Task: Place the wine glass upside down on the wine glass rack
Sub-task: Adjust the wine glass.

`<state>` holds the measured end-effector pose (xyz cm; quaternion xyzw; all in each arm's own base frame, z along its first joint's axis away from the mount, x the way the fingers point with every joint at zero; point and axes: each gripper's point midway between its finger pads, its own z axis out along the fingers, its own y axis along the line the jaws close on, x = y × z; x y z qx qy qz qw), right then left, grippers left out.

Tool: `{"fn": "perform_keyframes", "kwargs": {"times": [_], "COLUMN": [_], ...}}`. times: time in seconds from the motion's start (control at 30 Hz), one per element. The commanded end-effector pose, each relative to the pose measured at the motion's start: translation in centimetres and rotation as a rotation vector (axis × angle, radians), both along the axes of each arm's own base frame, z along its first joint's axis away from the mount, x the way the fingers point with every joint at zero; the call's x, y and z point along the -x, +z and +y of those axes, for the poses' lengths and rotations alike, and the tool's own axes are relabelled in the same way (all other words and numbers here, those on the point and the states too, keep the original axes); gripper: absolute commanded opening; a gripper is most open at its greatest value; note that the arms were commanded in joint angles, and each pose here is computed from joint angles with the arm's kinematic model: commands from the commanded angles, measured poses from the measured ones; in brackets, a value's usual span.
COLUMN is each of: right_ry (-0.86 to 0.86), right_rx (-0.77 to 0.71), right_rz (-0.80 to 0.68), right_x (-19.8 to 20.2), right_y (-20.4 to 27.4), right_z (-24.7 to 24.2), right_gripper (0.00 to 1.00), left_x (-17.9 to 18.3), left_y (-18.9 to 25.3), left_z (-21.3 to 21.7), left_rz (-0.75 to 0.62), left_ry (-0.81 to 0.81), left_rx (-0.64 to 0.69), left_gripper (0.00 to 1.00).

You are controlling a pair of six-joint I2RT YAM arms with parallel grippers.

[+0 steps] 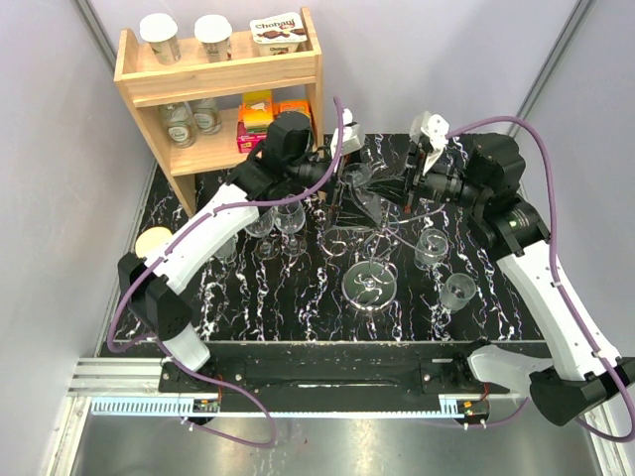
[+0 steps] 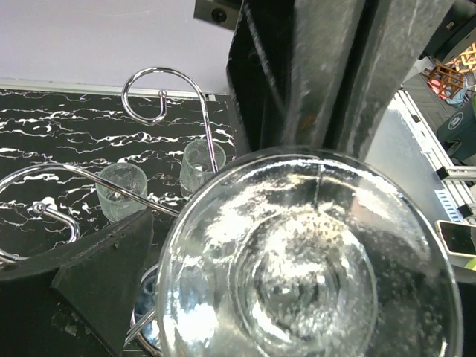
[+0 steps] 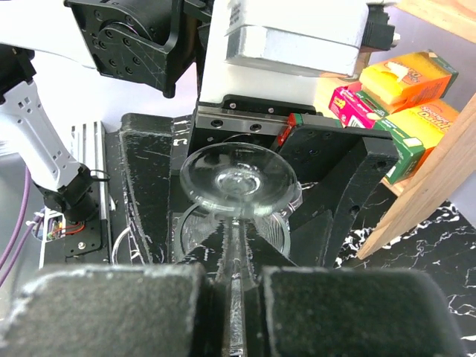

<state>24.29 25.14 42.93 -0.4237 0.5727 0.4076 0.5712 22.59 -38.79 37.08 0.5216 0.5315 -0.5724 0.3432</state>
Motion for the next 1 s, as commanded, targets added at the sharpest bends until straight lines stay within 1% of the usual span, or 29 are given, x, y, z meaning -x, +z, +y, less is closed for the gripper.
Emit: {"fn": "perform_keyframes", "kwargs": {"times": [0.0, 0.2, 0.37, 0.4, 0.43, 0.5, 0.6, 0.7, 0.83, 0.97], "right_ry": [0.058, 0.051, 0.066, 0.062, 0.059, 0.054, 0.047, 0.042, 0.034, 0.034], "right_rx": [0.035, 0.039, 0.037, 0.038, 0.037, 0.039, 0.039, 0.037, 0.022, 0.009], "right_rz": [0.035, 0.042, 0.058, 0.059, 0.061, 0.065, 0.057, 0.059, 0.078, 0.089], "right_x": [1.5, 1.2, 1.3, 1.2, 1.2, 1.1, 0.9, 0.6, 0.0, -0.6], "right_y": [-1.8, -1.9, -2.0, -2.1, -2.0, -2.2, -2.1, -2.2, -2.7, -3.4], "right_z": [0.4, 0.4, 0.6, 0.6, 0.6, 0.6, 0.5, 0.6, 1.0, 1.3], "right_gripper": [0.00, 0.00, 0.00, 0.02, 0.07, 0.18, 0.26, 0.30, 0.30, 0.26], "left_x": [1.5, 1.4, 1.2, 1.2, 1.2, 1.2, 1.3, 1.2, 1.1, 1.1], "left_y": [1.9, 2.2, 1.9, 1.9, 2.0, 1.9, 2.0, 2.0, 2.1, 1.7], "left_z": [-0.3, 0.5, 0.4, 0.4, 0.4, 0.4, 0.4, 0.4, 0.4, 0.4], "left_rz": [-0.070, -0.072, -0.078, -0.077, -0.081, -0.075, -0.079, -0.079, -0.077, -0.067], "left_ry": [-0.026, -0.009, -0.013, -0.013, -0.013, -0.016, -0.018, -0.017, -0.016, -0.017], "left_rx": [0.043, 0.044, 0.041, 0.041, 0.043, 0.041, 0.044, 0.040, 0.037, 0.033], "left_gripper": [0.99, 0.99, 0.96, 0.96, 0.96, 0.97, 0.99, 0.99, 0.99, 0.99]}}
